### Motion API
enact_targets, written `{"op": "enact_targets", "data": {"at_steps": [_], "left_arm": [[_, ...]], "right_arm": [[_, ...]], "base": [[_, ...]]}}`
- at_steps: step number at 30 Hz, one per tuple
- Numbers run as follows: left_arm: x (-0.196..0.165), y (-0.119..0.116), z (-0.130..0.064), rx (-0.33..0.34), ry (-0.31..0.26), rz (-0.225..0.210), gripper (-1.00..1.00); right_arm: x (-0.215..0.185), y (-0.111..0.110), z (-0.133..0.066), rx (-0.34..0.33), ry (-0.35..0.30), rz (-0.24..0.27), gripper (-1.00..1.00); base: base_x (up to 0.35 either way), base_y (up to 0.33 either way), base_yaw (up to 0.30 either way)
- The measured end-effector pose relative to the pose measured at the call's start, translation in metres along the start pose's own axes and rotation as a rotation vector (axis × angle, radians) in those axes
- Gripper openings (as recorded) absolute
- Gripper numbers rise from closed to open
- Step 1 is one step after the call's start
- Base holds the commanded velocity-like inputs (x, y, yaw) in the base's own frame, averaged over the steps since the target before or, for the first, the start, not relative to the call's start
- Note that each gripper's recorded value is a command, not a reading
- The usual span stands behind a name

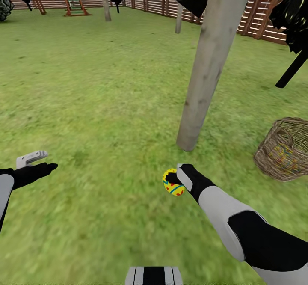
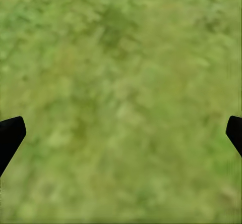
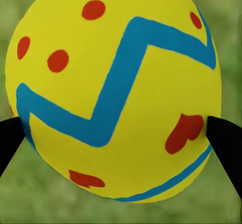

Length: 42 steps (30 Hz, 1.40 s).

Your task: Take the three Easter eggs out of the wicker basket on the lawn in the garden, then place them on the lawn next to a single tree (choose any tree) so that all three eggs are next to the same tree and none are left in the basket.

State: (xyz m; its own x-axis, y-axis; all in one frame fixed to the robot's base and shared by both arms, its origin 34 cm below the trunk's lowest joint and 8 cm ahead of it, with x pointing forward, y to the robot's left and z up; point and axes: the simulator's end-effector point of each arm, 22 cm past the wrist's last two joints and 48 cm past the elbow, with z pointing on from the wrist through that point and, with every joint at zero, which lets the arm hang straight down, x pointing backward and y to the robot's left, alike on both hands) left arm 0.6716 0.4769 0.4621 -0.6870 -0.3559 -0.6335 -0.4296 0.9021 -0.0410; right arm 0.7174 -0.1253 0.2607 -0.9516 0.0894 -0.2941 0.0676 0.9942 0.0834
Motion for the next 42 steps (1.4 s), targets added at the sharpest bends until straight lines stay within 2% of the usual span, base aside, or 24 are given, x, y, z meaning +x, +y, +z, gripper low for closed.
{"op": "enact_targets", "data": {"at_steps": [6, 10, 29, 38, 42], "left_arm": [[0.005, 0.001, 0.006, -0.007, 0.011, 0.003, 1.0], [0.012, 0.002, 0.013, -0.015, 0.027, 0.008, 1.0], [0.027, 0.004, 0.027, -0.028, 0.057, 0.016, 1.0], [0.043, 0.006, 0.043, -0.041, 0.09, 0.025, 1.0], [0.043, 0.006, 0.043, -0.041, 0.09, 0.026, 1.0]], "right_arm": [[-0.006, -0.001, 0.007, 0.005, -0.036, 0.004, -1.0], [0.0, -0.002, 0.015, 0.01, -0.028, -0.001, -1.0], [0.011, -0.003, 0.033, 0.012, -0.01, -0.004, -1.0], [0.027, -0.006, 0.053, 0.013, 0.024, 0.0, -1.0], [0.025, -0.006, 0.053, 0.013, 0.013, 0.003, -1.0]], "base": [[0.0, 0.0, 0.0], [0.0, 0.0, 0.0], [0.0, 0.0, 0.0], [0.0, 0.0, 0.0], [0.0, 0.0, 0.0]]}}
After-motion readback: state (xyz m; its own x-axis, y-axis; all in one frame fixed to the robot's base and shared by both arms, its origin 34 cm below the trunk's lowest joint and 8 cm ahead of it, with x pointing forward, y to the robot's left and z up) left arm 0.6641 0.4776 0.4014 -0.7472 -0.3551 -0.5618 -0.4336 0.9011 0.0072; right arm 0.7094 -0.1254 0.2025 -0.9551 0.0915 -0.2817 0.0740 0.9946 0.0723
